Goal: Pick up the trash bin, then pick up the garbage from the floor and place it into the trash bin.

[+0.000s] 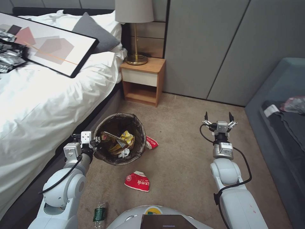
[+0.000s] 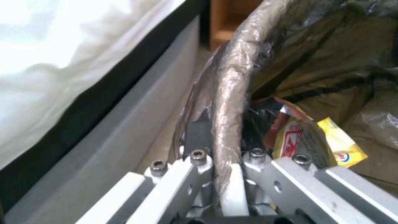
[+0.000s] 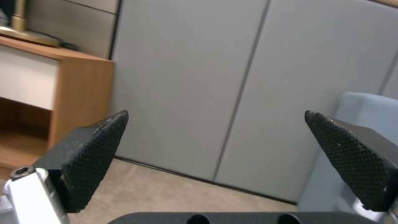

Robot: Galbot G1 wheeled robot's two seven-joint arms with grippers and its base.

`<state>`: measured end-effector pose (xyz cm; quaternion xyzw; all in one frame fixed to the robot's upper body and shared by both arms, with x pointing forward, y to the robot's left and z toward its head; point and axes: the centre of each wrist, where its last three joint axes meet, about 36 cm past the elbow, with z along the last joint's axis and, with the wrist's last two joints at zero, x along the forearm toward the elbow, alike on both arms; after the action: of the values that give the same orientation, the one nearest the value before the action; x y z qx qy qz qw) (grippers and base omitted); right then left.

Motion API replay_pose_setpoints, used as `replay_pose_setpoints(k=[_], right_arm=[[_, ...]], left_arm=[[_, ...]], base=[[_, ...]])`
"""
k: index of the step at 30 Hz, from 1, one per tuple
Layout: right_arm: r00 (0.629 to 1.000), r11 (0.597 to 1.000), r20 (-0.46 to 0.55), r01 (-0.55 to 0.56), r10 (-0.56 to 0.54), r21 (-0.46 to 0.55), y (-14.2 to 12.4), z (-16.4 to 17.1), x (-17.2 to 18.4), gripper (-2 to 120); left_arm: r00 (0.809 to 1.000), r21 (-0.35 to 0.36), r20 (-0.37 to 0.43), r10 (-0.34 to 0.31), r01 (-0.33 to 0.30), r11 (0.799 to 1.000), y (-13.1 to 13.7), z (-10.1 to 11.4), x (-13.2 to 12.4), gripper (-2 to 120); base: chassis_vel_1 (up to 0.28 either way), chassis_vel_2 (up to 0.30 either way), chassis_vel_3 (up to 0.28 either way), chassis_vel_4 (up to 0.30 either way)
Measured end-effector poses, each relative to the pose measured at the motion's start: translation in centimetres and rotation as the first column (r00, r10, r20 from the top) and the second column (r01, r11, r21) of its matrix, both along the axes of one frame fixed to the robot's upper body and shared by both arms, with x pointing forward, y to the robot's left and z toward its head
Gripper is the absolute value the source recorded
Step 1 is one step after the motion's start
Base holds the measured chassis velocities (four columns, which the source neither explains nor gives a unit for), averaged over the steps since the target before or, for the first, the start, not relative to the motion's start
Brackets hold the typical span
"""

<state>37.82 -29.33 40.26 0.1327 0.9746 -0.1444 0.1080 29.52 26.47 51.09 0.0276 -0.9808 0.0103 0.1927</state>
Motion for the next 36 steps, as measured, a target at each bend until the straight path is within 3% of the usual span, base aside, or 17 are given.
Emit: replay_pose_setpoints(k=[36], right_arm=[[0.998, 0.999, -0.070, 0.006, -0.003, 0.041, 0.22, 0.39, -0.55, 100]], left_arm=[[1.000, -0.026, 0.008, -0.015, 0.015, 1.000, 0.13, -0.03, 0.04, 0]], base=[[0.059, 0.060, 0.058, 0.064]])
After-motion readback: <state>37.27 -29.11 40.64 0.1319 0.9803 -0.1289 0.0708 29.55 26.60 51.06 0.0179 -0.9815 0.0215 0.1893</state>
